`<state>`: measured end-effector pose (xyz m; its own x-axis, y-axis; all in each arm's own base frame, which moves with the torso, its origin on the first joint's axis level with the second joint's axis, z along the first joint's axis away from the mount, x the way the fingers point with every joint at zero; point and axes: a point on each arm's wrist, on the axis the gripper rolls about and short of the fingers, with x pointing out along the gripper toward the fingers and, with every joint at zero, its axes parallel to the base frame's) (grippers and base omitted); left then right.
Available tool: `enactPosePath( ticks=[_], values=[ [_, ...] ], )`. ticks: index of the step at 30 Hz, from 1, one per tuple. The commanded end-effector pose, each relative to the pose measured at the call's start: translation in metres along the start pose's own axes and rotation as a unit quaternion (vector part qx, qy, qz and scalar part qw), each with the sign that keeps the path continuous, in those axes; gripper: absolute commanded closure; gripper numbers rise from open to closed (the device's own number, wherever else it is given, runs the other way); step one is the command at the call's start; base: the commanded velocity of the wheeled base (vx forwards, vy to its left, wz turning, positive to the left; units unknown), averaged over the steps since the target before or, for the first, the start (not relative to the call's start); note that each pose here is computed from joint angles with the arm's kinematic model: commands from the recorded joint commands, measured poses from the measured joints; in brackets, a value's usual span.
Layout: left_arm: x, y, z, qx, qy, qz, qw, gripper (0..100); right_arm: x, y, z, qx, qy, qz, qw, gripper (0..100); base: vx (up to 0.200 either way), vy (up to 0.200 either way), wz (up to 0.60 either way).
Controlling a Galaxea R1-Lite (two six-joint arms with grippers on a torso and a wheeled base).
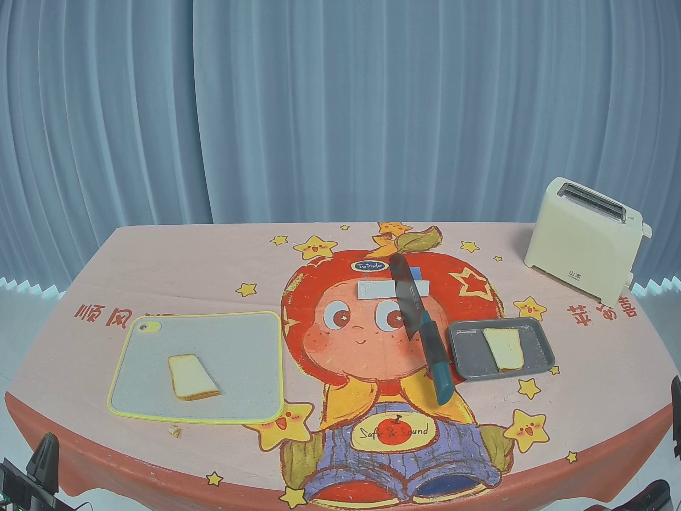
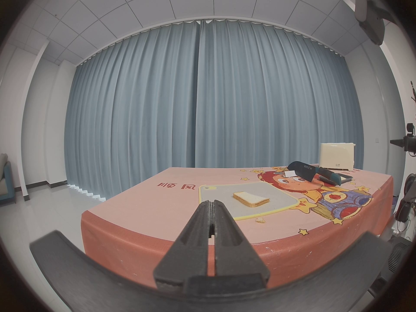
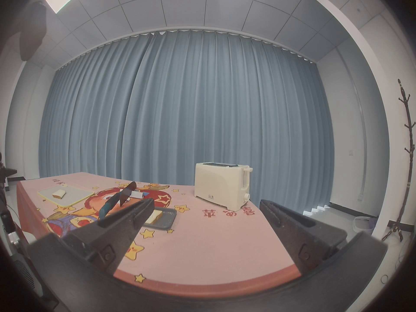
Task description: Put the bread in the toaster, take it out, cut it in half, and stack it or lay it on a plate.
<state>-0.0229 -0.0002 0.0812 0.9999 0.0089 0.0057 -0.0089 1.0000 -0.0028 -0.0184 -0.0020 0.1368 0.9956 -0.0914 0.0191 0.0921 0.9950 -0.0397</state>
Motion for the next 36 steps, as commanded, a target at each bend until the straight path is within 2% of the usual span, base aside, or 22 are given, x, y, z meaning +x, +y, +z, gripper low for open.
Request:
enactPosePath(
  ticks=[1,11,14,17,18,20,22,26,36],
  values=[
    [0.000,0.000,-0.005,0.000,0.001,0.000,1.0000,100,-0.014,-0.001,-0.008,0.003,-0.030,0.005,0.9995,0,0.000,0.000,0.00],
    [0.000,0.000,-0.005,0.000,0.001,0.000,1.0000,100,-0.018,-0.002,-0.015,0.002,-0.030,0.008,0.9995,0,0.000,0.000,0.00],
    [0.000,0.000,-0.005,0.000,0.001,0.000,1.0000,100,-0.016,0.000,-0.028,0.000,-0.016,0.018,0.9997,0,0.000,0.000,0.00],
    [0.000,0.000,-0.005,0.000,0.001,0.000,1.0000,100,-0.010,0.003,-0.054,-0.006,0.015,0.039,0.9991,0,0.000,0.000,0.00],
    [0.000,0.000,-0.005,0.000,0.001,0.000,1.0000,100,-0.008,0.003,-0.056,-0.001,0.013,0.046,0.9989,0,0.000,0.000,0.00],
    [0.000,0.000,-0.005,0.000,0.001,0.000,1.0000,100,-0.009,0.004,-0.055,0.007,0.008,0.058,0.9982,0,0.000,0.000,0.00],
    [0.000,0.000,-0.005,0.000,0.001,0.000,1.0000,100,-0.006,0.005,-0.062,0.009,0.018,0.062,0.9979,0,0.000,0.000,0.00],
    [0.000,0.000,-0.005,0.000,0.001,0.000,1.0000,100,-0.006,0.004,-0.061,0.022,0.014,0.059,0.9979,0,0.000,0.000,0.00],
    [0.000,0.000,-0.005,0.000,0.001,0.000,1.0000,100,-0.006,0.004,-0.061,0.023,0.013,0.060,0.9979,0,0.000,0.000,0.00]
  ],
)
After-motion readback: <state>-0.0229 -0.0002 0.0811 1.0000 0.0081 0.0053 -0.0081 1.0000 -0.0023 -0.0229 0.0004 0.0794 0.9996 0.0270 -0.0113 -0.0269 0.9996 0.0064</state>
